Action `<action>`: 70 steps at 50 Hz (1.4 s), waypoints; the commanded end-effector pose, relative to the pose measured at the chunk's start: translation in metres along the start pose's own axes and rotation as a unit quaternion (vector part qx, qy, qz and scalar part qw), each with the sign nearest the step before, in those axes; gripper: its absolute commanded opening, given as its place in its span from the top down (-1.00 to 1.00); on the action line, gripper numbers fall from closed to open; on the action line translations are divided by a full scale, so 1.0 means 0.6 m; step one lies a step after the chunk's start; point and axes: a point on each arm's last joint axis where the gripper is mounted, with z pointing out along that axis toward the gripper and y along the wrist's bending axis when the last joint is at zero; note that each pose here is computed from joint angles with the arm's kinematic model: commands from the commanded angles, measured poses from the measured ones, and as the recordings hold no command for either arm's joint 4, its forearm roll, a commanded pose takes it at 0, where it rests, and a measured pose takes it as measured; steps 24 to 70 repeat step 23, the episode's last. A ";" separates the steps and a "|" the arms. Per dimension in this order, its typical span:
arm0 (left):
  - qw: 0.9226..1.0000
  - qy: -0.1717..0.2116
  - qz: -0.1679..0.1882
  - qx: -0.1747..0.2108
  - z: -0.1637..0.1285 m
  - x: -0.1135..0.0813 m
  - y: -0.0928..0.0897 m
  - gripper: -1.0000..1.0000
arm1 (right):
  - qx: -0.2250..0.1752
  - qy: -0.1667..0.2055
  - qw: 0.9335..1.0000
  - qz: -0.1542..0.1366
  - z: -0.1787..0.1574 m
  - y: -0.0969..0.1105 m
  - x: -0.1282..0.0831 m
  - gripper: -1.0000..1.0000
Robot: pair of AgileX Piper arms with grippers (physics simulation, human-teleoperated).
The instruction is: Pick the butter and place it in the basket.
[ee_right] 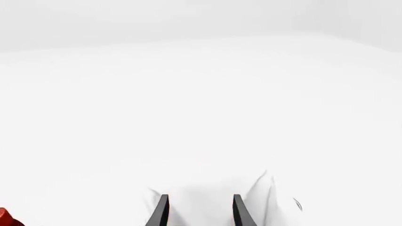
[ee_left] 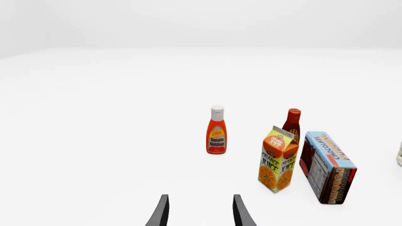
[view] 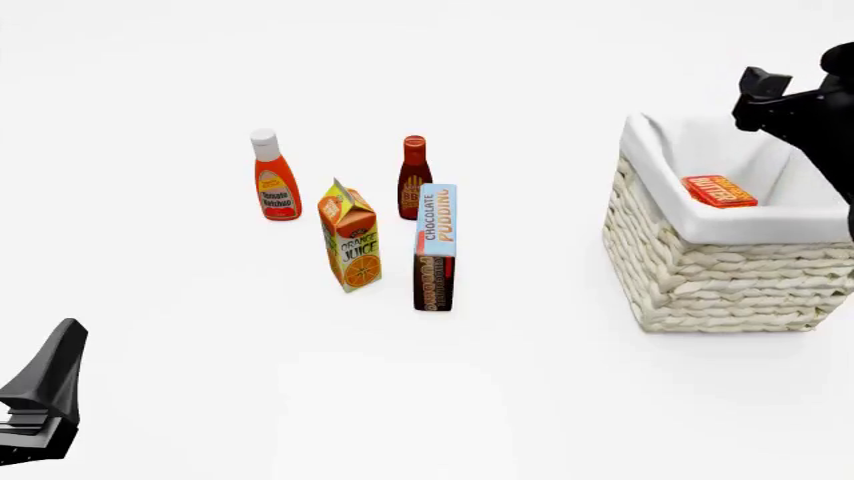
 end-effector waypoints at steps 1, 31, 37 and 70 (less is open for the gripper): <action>1.000 0.000 0.000 0.000 0.000 0.000 0.000 -1.00 | -0.010 -0.008 1.000 -0.002 -0.039 0.011 -0.042 -1.00; 1.000 0.000 0.000 0.000 0.000 0.000 0.000 -1.00 | -0.036 -0.029 0.999 -0.024 -0.147 0.030 -0.124 -1.00; 1.000 0.000 0.000 0.000 0.000 0.000 0.000 -1.00 | -0.036 -0.029 0.999 -0.024 -0.147 0.030 -0.124 -1.00; 1.000 0.000 0.000 0.000 0.000 0.000 0.000 -1.00 | -0.036 -0.029 0.999 -0.024 -0.147 0.030 -0.124 -1.00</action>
